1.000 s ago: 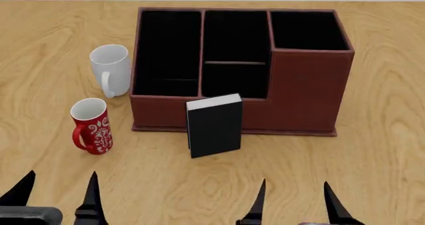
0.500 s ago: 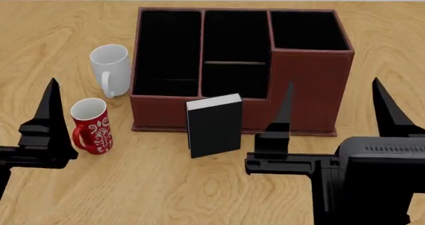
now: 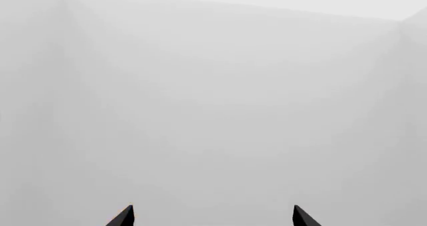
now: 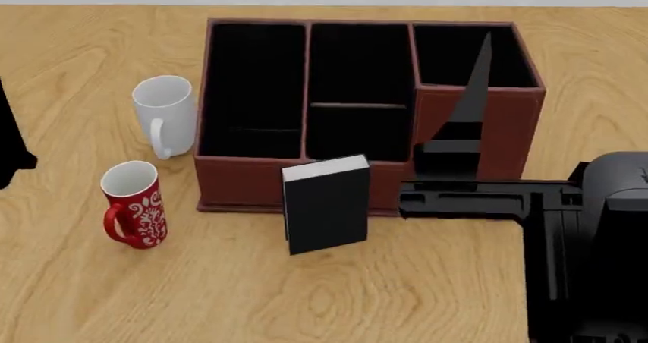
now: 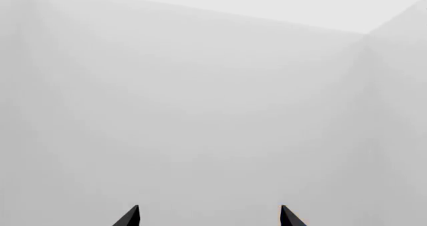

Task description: Pick up the book and place it in the right compartment of the caddy.

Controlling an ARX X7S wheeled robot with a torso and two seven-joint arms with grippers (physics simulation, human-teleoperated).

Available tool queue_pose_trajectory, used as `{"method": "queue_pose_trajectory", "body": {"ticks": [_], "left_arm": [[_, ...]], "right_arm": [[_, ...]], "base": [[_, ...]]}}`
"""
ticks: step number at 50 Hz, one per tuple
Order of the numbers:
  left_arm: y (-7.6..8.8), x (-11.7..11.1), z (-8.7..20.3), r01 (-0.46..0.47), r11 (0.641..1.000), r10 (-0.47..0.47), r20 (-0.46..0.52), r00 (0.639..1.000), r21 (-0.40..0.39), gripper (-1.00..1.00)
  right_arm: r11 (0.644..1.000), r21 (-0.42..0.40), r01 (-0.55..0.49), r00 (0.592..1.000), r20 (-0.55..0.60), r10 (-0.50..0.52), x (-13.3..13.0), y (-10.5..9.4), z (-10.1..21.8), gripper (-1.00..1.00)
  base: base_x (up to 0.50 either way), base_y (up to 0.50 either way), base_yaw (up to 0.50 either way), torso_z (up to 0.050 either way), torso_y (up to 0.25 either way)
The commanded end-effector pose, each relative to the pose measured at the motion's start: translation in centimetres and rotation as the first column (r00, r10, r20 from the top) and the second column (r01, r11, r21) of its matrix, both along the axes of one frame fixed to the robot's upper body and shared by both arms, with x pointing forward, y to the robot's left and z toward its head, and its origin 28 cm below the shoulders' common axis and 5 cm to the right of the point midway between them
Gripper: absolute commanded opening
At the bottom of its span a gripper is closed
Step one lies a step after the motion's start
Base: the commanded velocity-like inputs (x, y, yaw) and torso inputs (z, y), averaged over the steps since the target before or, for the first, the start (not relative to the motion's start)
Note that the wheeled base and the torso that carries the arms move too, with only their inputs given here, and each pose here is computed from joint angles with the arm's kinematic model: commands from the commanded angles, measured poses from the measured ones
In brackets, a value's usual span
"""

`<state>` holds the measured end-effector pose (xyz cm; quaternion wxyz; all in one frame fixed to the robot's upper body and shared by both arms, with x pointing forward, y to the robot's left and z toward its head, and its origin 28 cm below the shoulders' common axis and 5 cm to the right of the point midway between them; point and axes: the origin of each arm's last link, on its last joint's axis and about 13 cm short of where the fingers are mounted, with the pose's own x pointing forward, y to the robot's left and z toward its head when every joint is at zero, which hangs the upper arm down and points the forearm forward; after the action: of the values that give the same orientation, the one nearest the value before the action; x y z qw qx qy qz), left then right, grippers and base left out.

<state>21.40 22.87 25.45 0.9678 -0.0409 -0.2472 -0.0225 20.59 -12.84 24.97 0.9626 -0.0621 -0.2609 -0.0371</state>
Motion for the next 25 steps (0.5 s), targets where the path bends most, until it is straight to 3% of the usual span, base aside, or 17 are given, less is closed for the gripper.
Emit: {"method": "queue_pose_trajectory", "body": {"ticks": [1, 25], "left_arm": [[-0.03, -0.56, 0.77, -0.002, 1.000, 0.002, 0.029, 1.000, 0.006, 1.00], [-0.12, -0.59, 0.73, -0.003, 1.000, 0.003, 0.028, 1.000, 0.004, 1.00]], "right_arm": [[1.000, -0.001, 0.001, 1.000, 0.014, -0.001, -0.24, -0.01, 0.43, 1.00], [1.000, 0.005, -0.014, 1.000, 0.001, 0.014, -0.17, 0.05, 0.02, 1.00]], "base": [[0.32, 0.00, 0.00, 0.000, 0.000], [0.33, 0.00, 0.00, 0.000, 0.000]]}}
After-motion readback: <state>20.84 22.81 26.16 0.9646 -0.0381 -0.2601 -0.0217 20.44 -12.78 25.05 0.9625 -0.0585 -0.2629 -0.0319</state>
